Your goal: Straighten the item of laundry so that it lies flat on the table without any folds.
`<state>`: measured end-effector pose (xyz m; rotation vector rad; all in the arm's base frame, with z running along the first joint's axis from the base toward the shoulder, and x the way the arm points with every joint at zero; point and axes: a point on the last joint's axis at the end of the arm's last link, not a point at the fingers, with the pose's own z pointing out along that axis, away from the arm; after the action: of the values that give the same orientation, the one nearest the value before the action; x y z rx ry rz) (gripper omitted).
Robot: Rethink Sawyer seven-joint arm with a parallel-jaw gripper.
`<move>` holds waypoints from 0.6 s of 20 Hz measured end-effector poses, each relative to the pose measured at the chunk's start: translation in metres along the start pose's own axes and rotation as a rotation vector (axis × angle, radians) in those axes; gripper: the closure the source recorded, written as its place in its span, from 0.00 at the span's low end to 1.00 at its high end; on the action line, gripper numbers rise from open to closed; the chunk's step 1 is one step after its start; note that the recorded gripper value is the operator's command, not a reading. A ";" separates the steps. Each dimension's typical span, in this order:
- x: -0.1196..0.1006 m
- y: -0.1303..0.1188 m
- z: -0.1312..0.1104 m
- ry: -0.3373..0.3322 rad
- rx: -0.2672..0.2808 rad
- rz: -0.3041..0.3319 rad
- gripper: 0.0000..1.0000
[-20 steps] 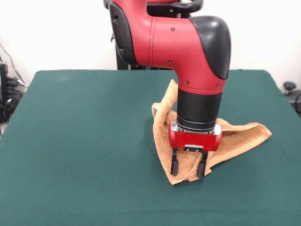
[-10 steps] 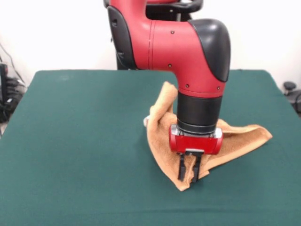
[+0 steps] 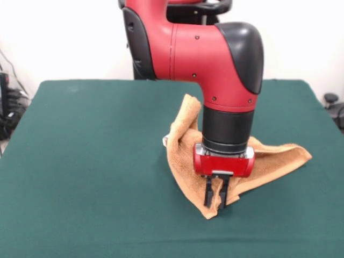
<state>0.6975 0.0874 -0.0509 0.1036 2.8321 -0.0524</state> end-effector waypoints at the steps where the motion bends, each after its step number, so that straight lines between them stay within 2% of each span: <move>1: 0.000 0.000 0.000 0.000 0.000 0.000 1.00; 12: 0.002 0.003 -0.002 0.002 0.010 -0.010 1.00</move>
<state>0.6958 0.0902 -0.0499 0.0922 2.8349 -0.0680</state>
